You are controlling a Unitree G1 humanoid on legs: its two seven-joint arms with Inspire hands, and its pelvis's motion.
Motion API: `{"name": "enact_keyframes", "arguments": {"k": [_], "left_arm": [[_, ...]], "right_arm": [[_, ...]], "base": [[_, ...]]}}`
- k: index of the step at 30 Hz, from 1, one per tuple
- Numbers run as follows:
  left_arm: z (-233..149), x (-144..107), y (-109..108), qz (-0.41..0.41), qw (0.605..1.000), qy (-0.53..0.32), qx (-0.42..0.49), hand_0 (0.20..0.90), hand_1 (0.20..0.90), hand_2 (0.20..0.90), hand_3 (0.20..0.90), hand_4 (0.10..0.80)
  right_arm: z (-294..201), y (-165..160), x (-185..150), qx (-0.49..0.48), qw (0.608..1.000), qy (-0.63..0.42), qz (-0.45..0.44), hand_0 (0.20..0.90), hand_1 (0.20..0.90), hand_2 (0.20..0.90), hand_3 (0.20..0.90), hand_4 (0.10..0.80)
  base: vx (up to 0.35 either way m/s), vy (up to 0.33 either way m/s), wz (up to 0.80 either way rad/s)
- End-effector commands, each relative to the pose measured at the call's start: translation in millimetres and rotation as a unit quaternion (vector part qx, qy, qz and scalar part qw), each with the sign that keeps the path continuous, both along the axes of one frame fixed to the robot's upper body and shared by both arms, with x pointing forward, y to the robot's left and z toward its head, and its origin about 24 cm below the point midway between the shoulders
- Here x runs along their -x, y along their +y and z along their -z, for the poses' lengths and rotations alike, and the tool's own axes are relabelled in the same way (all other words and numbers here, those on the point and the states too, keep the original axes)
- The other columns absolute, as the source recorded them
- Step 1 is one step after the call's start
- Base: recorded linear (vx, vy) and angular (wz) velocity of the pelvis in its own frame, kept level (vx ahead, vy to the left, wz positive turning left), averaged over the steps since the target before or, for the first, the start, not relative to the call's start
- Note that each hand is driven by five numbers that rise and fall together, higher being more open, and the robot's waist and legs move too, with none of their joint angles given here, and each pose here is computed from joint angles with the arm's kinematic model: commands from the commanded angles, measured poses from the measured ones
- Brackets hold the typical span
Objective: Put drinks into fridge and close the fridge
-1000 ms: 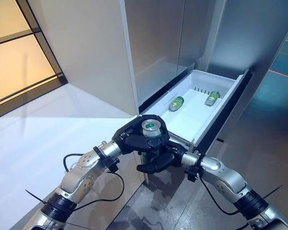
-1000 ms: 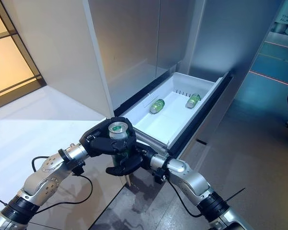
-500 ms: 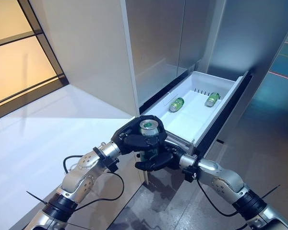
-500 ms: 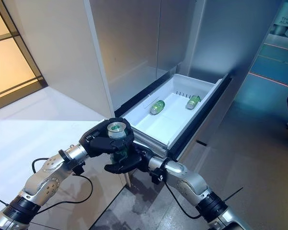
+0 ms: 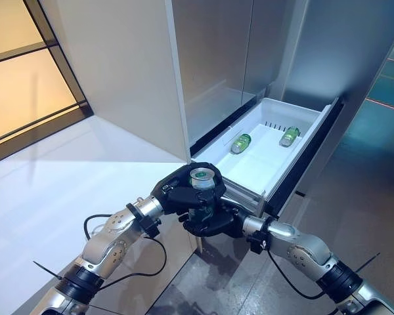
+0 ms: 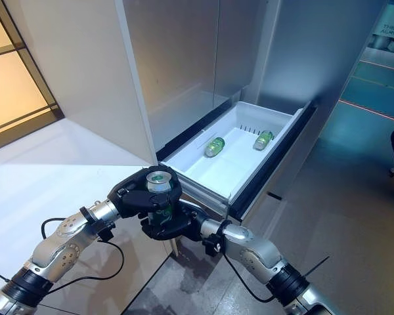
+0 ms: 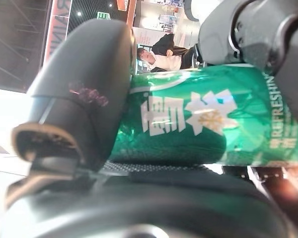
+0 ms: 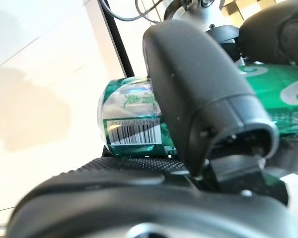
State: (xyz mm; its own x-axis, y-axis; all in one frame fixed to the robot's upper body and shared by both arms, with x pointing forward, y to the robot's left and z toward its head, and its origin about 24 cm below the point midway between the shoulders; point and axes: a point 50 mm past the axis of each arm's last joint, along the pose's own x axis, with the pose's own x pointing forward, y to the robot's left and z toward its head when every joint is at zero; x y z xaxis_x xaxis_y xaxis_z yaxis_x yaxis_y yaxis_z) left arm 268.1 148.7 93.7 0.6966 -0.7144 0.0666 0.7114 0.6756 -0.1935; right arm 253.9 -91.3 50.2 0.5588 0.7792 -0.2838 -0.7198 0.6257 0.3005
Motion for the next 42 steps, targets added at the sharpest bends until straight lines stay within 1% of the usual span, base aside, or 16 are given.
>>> {"name": "enact_keyframes", "arguments": {"k": [1,12,18,19,20,21,22,27,30,35,39,40,42], "left_arm": [[-99.9,-4.0,-61.3,0.134,0.952,-0.242,0.129,0.3,0.3,0.3,0.2,0.1],[-95.7,-4.2,-60.4,0.131,0.955,-0.239,0.12,0.3,0.3,0.3,0.2,0.1],[-93.6,-5.9,-60.4,0.117,0.957,-0.241,0.11,0.3,0.3,0.3,0.2,0.1],[-93.4,-6.2,-59.9,0.114,0.958,-0.242,0.108,0.321,0.321,0.321,0.225,0.125],[-92.6,-7.0,-59.0,0.108,0.958,-0.242,0.106,0.658,0.658,0.658,0.617,0.517],[-92.4,-7.2,-58.0,0.104,0.959,-0.243,0.105,0.658,0.658,0.658,0.617,0.517],[-92.7,-7.6,-57.3,0.101,0.959,-0.245,0.104,0.9,0.9,0.9,0.9,0.8],[-95.7,-10.0,-45.6,0.058,0.956,-0.265,0.109,0.9,0.9,0.9,0.9,0.8],[-102.5,-9.8,-35.9,0.023,0.948,-0.298,0.107,0.9,0.9,0.9,0.9,0.8],[-114.1,-5.8,-26.7,-0.021,0.936,-0.336,0.104,0.9,0.9,0.9,0.9,0.8],[-118.9,-10.5,-16.8,-0.079,0.933,-0.333,0.111,0.9,0.9,0.9,0.9,0.8],[-118.8,-10.8,-16.7,-0.08,0.934,-0.331,0.111,0.9,0.9,0.9,0.9,0.8],[-116.5,-14.7,-10.6,-0.109,0.933,-0.317,0.131,0.9,0.9,0.9,0.9,0.8]], "right_arm": [[-80.5,89.0,7.9,-0.23,0.96,-0.05,-0.149,0.3,0.3,0.3,0.2,0.1],[-81.0,85.1,4.1,-0.209,0.966,-0.064,-0.139,0.3,0.3,0.3,0.2,0.1],[-85.7,82.7,0.8,-0.206,0.967,-0.081,-0.125,0.3,0.3,0.3,0.2,0.1],[-86.6,81.6,0.0,-0.205,0.967,-0.086,-0.122,0.3,0.3,0.3,0.2,0.1],[-88.4,80.2,-1.5,-0.202,0.968,-0.092,-0.119,0.3,0.3,0.3,0.2,0.1],[-89.8,79.3,-2.4,-0.2,0.968,-0.098,-0.115,0.3,0.3,0.3,0.2,0.1],[-90.7,78.9,-3.2,-0.198,0.968,-0.102,-0.113,0.3,0.3,0.3,0.2,0.1],[-102.9,68.0,-13.8,-0.178,0.97,-0.147,-0.08,0.3,0.3,0.3,0.2,0.1],[-110.3,59.8,-19.7,-0.157,0.97,-0.172,-0.063,0.3,0.3,0.3,0.2,0.1],[-119.5,49.9,-24.6,-0.134,0.969,-0.203,-0.048,0.3,0.3,0.3,0.2,0.1],[-131.9,41.8,-27.8,-0.136,0.962,-0.232,-0.038,0.3,0.3,0.3,0.2,0.1],[-132.4,41.5,-28.0,-0.137,0.962,-0.233,-0.037,0.3,0.3,0.3,0.2,0.1],[-143.7,37.6,-29.1,-0.15,0.954,-0.26,-0.023,0.3,0.3,0.3,0.2,0.1]], "base": [[0.0,0.0,0.0],[0.0,0.0,0.0],[0.0,0.0,0.0],[0.0,0.0,0.0],[0.0,0.0,0.0],[0.0,0.0,0.0],[0.0,0.0,0.0],[0.0,0.0,0.0],[0.0,0.0,0.0],[-0.022,-0.032,0.0],[0.0,0.0,0.0],[0.0,0.0,0.0],[0.006,-0.019,0.0]]}}
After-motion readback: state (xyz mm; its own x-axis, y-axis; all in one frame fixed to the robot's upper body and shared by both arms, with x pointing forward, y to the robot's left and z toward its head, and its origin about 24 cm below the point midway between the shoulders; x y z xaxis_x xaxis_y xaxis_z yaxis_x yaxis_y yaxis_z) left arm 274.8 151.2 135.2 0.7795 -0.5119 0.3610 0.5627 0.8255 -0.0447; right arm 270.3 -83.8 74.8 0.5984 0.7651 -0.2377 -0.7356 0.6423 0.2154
